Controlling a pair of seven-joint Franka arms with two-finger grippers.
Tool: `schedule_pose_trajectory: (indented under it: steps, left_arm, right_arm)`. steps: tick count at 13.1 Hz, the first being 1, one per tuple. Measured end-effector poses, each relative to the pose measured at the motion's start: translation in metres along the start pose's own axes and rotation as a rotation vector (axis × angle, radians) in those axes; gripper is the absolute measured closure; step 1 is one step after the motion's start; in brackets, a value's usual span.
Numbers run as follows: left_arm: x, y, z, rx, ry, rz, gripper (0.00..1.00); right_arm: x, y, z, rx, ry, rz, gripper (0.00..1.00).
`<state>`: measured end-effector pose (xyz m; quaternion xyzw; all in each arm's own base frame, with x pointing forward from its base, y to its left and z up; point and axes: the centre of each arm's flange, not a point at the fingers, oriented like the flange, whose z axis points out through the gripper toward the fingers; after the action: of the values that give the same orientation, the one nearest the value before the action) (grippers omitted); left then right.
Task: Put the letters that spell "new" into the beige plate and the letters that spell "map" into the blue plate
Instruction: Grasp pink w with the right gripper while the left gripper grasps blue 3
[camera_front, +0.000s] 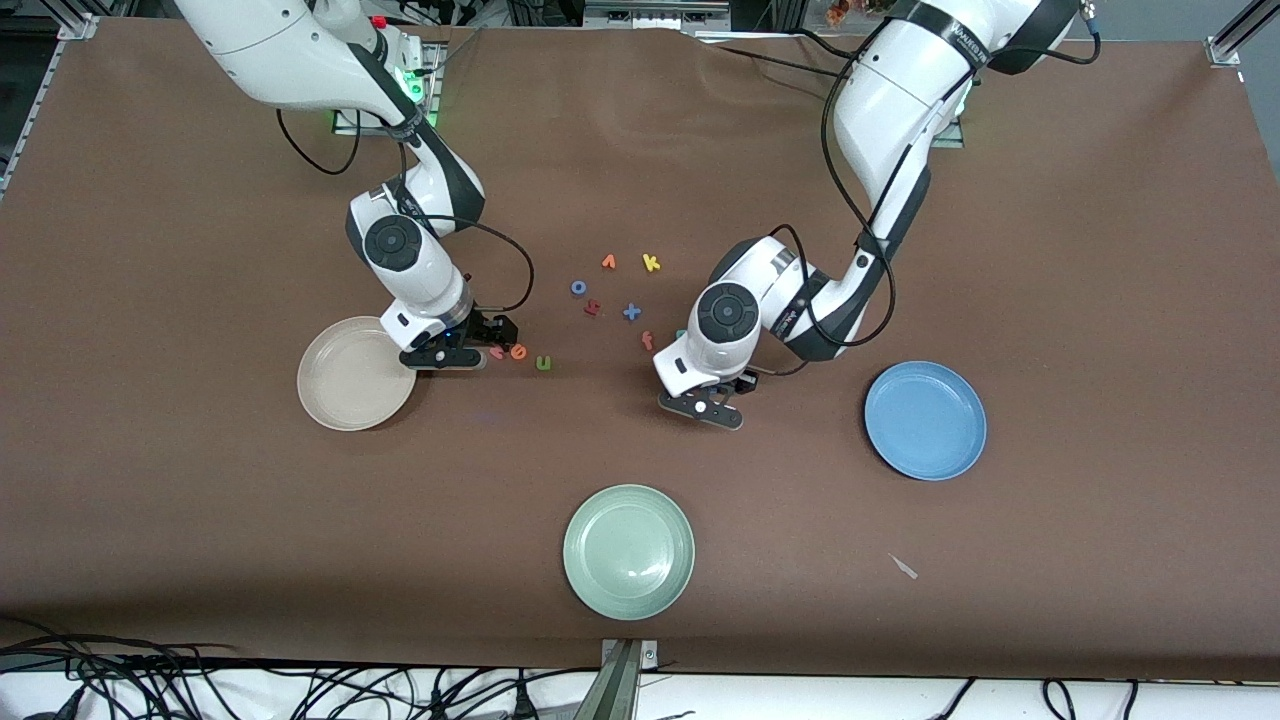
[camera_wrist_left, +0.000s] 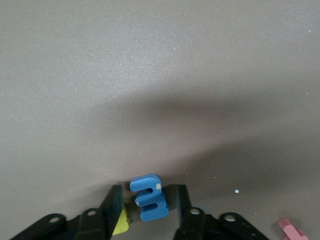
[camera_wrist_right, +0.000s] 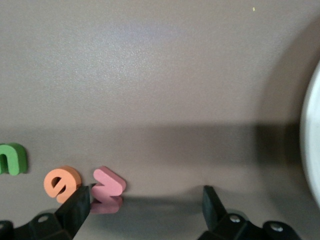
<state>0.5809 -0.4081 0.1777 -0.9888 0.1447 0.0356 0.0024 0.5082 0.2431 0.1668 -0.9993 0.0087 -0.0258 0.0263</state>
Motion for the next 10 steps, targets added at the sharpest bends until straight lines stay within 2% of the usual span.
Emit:
schedule_pose_trajectory:
  steps: [2,4,8,10]
  left_arm:
    - [0.0003,-0.0005,0.0000,0.000,0.002,-0.001,0.52]
    - [0.0010,-0.0002,0.0012,-0.004,0.013,-0.001,0.59]
    - [-0.0006,-0.0009,0.0053,-0.012,0.031,0.000,0.60]
    - [-0.0004,-0.0013,0.0047,-0.013,0.034,-0.001,0.66]
  right_arm:
    - [-0.0003,-0.0001,0.0014,0.004,0.004,0.000,0.00]
    - [-0.0002,-0.0003,0.0016,0.006,0.006,0.000,0.00]
    - [-0.0001,-0.0004,0.0020,0.008,0.009,0.000,0.00]
    - [-0.0001,-0.0004,0.0020,0.008,0.009,0.001,0.01]
